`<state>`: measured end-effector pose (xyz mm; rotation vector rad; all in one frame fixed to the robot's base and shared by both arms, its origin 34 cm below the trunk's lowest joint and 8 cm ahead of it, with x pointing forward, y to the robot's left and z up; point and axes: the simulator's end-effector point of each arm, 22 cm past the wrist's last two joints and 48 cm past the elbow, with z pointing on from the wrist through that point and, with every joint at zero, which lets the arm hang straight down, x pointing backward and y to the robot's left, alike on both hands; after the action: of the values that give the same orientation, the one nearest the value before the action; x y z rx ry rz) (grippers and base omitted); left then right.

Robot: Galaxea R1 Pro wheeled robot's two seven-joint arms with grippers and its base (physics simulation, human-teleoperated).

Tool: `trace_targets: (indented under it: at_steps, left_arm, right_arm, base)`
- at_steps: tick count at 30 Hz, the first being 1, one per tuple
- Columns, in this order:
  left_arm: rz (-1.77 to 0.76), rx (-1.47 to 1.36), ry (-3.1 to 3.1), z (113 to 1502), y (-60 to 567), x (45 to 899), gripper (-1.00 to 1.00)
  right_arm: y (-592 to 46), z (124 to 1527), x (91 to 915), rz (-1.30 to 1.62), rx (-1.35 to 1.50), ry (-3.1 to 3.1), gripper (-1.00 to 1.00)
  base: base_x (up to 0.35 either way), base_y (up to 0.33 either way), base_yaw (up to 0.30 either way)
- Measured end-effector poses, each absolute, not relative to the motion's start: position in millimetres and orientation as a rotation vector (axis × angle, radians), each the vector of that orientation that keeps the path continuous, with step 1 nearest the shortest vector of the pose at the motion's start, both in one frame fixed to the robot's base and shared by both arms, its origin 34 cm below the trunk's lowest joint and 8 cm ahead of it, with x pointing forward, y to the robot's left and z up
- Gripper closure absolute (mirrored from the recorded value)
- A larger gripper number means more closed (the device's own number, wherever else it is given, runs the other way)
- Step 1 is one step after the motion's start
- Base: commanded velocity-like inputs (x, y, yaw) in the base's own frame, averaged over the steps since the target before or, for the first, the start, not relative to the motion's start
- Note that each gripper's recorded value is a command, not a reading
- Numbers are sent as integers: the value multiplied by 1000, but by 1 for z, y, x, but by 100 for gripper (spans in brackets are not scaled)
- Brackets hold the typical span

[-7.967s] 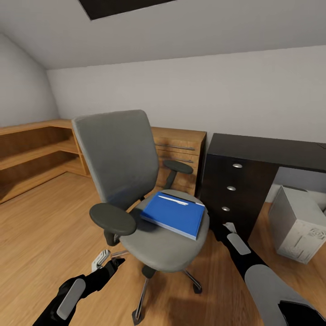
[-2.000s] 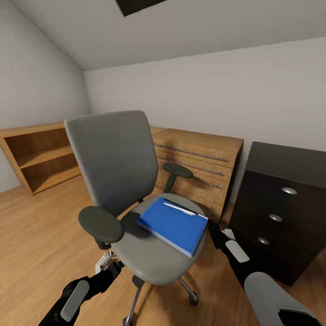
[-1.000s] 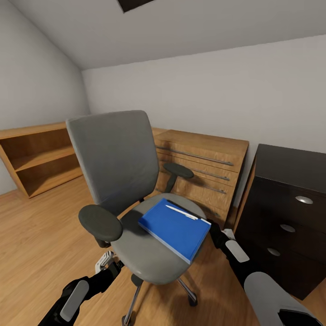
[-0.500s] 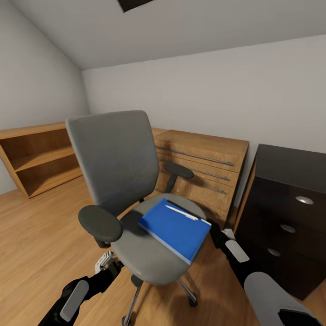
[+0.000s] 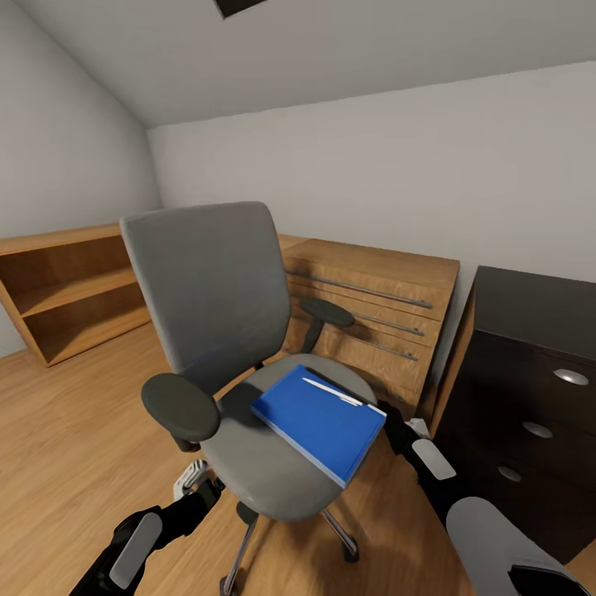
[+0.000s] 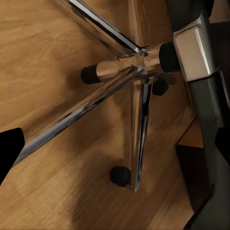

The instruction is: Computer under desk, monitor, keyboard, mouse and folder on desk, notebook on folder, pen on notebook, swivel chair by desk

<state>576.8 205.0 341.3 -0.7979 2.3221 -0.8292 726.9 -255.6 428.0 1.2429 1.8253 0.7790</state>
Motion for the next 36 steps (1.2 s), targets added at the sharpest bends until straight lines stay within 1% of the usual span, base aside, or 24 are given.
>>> trace_targets:
  at_steps: [11,21,36]
  left_arm:
    - [-831,-801,2320,341,205,577,-100]
    - [-832,-801,2319,342,206,577,-100]
    - [-831,-804,2318,342,207,577,-100]
  right_arm:
    - [-256,428,727,778,1243,1825,-100]
    - [-258,428,727,773,1245,1821,-100]
    - [-261,438,732,801,1216,1788,-100]
  base:
    - [-2,0,0]
    - [-127,-28,0]
    - [-25,-5,0]
